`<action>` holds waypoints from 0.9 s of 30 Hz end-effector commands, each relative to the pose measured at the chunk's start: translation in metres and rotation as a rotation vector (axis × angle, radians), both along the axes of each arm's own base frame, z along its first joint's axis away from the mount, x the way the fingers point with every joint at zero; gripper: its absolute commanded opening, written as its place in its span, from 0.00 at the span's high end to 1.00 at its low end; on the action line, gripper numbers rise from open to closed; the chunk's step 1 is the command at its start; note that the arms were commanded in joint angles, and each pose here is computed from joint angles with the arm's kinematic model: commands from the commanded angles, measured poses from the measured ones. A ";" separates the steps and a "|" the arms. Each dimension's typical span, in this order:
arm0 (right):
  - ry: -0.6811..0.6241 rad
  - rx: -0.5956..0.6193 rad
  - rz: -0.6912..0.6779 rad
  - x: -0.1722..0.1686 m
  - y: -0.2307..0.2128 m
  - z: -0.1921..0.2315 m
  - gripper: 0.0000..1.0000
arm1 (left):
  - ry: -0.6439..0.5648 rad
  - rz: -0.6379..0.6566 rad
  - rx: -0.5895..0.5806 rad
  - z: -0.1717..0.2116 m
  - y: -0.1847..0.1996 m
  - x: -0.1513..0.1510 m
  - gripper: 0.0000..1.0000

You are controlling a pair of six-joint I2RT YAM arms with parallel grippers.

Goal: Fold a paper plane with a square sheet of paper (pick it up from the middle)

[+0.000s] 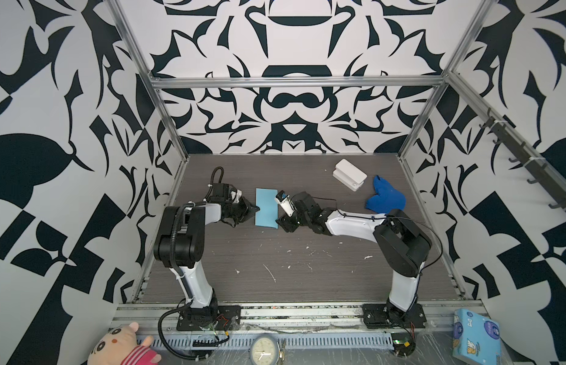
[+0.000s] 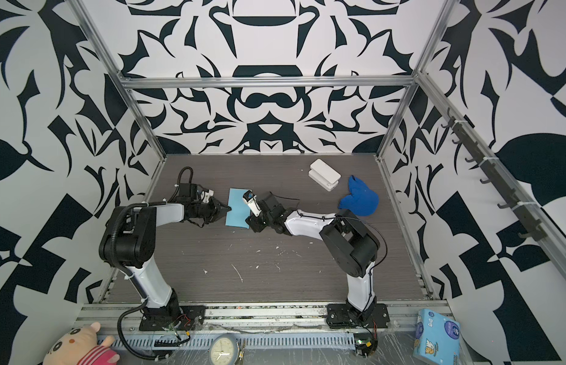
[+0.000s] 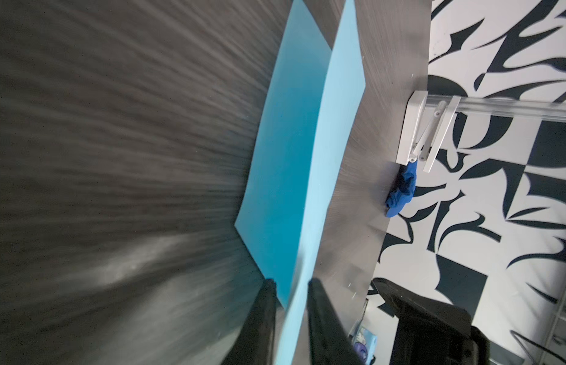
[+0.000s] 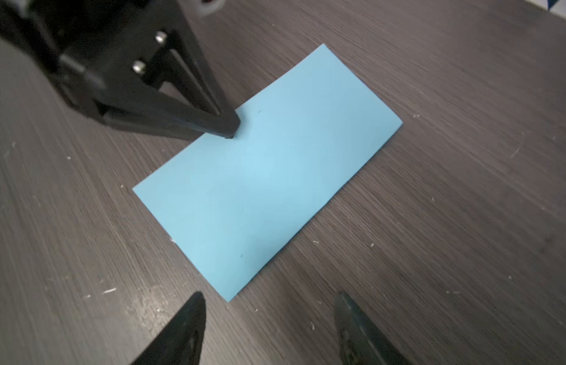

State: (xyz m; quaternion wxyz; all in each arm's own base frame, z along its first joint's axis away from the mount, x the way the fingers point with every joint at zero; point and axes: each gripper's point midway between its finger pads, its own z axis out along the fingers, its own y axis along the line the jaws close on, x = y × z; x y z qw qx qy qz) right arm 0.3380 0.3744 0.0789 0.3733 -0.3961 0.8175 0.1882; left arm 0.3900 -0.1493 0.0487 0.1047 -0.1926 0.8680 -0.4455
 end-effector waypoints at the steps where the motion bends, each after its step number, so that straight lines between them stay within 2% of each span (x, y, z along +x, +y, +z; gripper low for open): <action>1: -0.221 -0.018 0.088 0.002 0.009 0.028 0.34 | 0.039 0.003 -0.032 -0.003 -0.007 0.001 0.88; 6: -0.291 -0.043 0.136 -0.007 0.001 0.026 0.36 | 0.103 0.034 -0.013 -0.002 -0.026 -0.013 0.94; 10: -0.347 -0.068 0.195 -0.022 -0.012 0.025 0.37 | 0.121 0.078 0.030 0.010 -0.050 -0.025 0.95; 15: -0.392 -0.035 0.274 -0.047 -0.023 0.029 0.37 | 0.138 0.142 0.069 0.019 -0.070 -0.032 0.94; 20: -0.374 -0.001 0.302 -0.059 -0.021 0.030 0.39 | 0.154 0.170 0.101 0.017 -0.077 -0.034 0.94; 27: -0.437 -0.003 0.287 -0.053 -0.004 0.025 0.43 | 0.178 0.182 0.107 0.013 -0.078 -0.035 0.94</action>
